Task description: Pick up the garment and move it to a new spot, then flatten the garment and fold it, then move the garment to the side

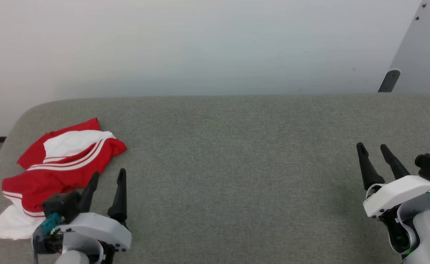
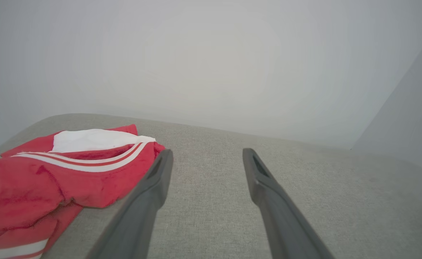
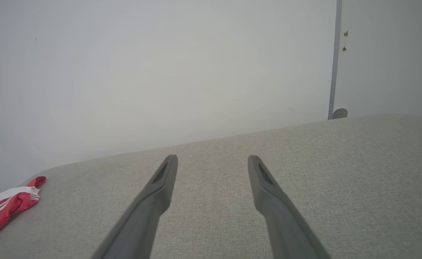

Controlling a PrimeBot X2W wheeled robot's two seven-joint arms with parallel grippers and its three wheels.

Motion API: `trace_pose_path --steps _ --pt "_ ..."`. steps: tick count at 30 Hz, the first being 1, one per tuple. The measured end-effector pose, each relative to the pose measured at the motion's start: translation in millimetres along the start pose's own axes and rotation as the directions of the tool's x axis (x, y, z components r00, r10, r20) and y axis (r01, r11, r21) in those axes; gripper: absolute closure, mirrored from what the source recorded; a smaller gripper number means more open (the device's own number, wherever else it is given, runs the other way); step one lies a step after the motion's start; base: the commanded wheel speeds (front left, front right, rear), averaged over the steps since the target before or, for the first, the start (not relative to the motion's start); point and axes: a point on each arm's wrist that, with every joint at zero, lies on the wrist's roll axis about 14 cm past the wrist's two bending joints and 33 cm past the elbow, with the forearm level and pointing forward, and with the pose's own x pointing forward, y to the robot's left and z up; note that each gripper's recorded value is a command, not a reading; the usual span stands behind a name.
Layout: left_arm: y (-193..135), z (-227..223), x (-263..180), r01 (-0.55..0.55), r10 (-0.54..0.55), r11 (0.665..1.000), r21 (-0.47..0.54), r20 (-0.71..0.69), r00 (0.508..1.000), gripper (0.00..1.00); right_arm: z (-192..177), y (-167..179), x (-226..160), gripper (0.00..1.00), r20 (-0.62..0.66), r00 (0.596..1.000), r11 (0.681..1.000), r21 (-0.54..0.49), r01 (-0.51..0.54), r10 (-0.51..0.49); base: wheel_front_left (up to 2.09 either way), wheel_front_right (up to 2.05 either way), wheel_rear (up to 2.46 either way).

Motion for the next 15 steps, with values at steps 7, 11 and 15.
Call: trace_pose_path --steps 7,11,15 --pt "0.2 -1.8 -0.3 0.009 -0.008 0.998 0.066 -0.001 1.000 0.00 4.2 -0.9 0.9 0.00 0.011 1.000 0.998 -0.068 -0.003 0.004 0.00 0.00 0.00" --pt "1.7 -7.1 -0.7 0.011 -0.010 0.996 0.093 -0.014 1.000 0.00 4.8 -1.3 1.4 0.00 0.015 1.000 0.996 -0.095 -0.003 0.005 0.00 0.00 0.00" --pt "2.2 -7.4 1.2 0.013 -0.012 0.994 0.106 -0.012 1.000 0.00 8.3 -1.9 3.0 0.00 0.030 1.000 0.994 -0.107 0.001 0.002 0.00 0.00 0.00"
